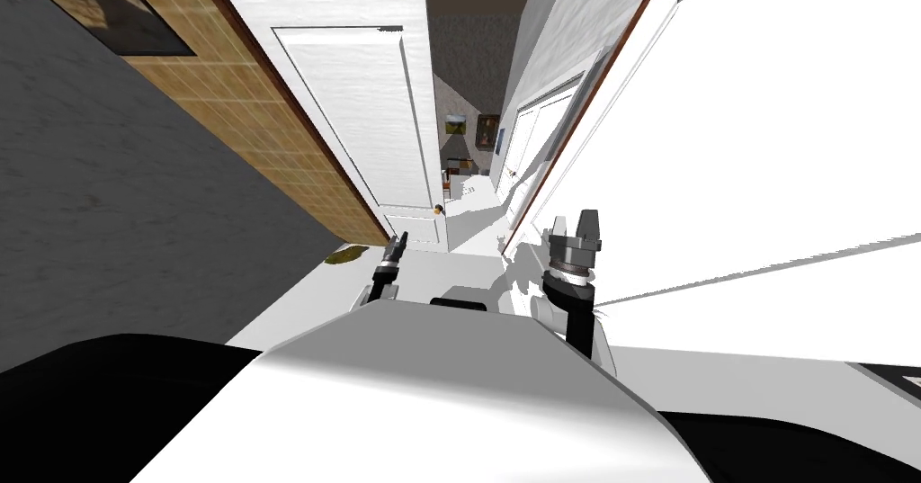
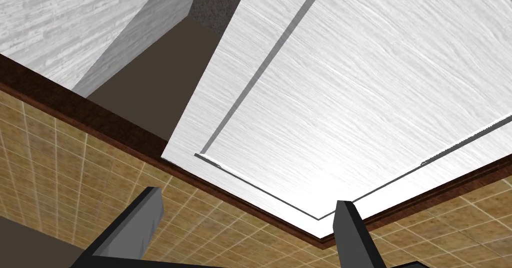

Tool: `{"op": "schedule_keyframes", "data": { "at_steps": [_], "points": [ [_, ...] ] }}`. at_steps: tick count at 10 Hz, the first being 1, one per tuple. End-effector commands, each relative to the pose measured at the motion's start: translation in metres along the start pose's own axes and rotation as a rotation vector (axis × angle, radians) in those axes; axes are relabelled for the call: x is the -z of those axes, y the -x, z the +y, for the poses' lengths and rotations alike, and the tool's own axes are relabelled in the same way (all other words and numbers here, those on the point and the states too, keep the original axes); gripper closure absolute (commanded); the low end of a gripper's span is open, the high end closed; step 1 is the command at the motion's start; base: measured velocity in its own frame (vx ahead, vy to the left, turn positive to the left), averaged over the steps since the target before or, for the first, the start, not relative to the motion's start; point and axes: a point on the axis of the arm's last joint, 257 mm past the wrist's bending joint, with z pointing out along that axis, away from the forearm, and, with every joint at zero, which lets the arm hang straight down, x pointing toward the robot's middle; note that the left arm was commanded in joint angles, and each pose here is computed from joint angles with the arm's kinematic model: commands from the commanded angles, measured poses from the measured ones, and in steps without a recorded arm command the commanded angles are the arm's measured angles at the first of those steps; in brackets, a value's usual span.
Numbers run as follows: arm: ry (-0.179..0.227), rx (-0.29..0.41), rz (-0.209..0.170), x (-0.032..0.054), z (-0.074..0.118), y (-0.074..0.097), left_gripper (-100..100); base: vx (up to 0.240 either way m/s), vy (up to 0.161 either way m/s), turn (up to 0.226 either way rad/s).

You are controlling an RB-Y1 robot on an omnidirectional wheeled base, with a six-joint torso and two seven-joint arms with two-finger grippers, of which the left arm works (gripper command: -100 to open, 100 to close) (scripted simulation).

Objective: Pull the door open

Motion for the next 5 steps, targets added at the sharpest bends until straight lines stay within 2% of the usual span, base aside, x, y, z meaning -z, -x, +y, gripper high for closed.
{"op": "schedule_keyframes", "data": {
  "at_steps": [1,5],
  "points": [
    [0.014,-0.044,0.013,0.0021,0.009,-0.006,-100,0.100,-0.004,-0.063],
    [0.047,-0.138,0.046,0.0100,0.031,-0.023,-100,0.104,0.002,-0.061]
  ]
}}
